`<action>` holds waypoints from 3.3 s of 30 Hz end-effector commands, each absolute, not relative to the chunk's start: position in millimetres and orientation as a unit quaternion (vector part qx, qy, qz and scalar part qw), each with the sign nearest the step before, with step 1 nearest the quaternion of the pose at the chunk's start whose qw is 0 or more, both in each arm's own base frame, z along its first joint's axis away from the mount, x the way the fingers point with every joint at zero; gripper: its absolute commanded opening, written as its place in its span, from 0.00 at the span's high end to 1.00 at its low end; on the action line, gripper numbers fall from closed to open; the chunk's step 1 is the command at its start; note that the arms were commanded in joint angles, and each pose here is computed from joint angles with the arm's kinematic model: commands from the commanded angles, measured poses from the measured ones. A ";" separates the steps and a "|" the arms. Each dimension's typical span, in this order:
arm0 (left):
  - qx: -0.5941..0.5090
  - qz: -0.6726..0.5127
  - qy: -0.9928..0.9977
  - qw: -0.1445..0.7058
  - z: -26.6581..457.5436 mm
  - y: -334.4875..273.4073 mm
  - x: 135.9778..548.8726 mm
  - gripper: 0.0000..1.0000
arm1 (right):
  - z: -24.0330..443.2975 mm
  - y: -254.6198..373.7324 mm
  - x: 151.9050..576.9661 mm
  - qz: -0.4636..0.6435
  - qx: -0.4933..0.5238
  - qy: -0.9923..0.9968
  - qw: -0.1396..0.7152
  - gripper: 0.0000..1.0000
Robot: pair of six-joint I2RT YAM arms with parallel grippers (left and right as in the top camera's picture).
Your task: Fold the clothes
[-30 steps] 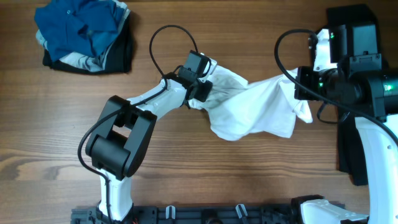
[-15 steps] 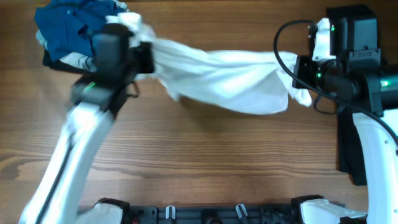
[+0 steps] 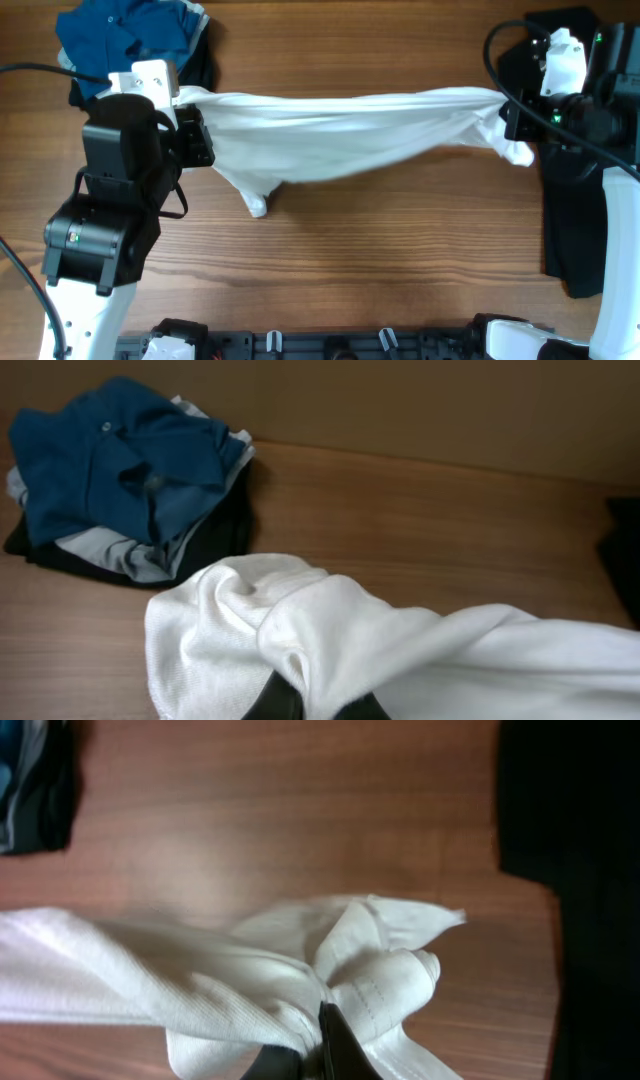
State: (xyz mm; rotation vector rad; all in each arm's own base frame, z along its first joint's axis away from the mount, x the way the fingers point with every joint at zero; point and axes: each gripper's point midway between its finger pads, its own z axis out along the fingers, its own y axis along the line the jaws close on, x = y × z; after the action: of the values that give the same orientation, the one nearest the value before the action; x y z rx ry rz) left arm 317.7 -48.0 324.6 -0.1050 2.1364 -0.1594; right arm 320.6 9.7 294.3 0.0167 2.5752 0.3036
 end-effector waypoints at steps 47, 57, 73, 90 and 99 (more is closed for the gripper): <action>-0.111 0.027 0.903 0.414 137.2 -49.2 496.5 0.00 | 137.6 -16.0 545.1 0.115 0.000 0.933 0.342 0.03; -0.093 -0.045 0.921 0.376 241.6 -56.6 397.7 0.00 | 258.8 -4.0 428.9 0.118 0.009 0.941 0.316 0.00; -0.304 -0.017 0.949 0.081 49.0 -39.0 243.2 0.00 | 203.8 -18.9 354.4 0.077 0.125 0.971 0.191 0.00; -0.302 -0.057 0.940 0.147 -9.2 -41.8 250.5 0.16 | 182.8 -18.3 350.1 0.077 0.126 0.973 0.175 0.00; -0.301 -0.062 0.942 0.132 -28.8 -46.9 255.6 0.65 | 182.5 -18.2 349.8 0.077 0.124 0.974 0.174 0.00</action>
State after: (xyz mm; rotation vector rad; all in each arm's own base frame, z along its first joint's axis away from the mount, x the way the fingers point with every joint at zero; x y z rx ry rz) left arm 275.6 -46.2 0.3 -0.8291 2.6346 -0.1996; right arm 350.8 -13.5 189.4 0.3242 2.7434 0.2421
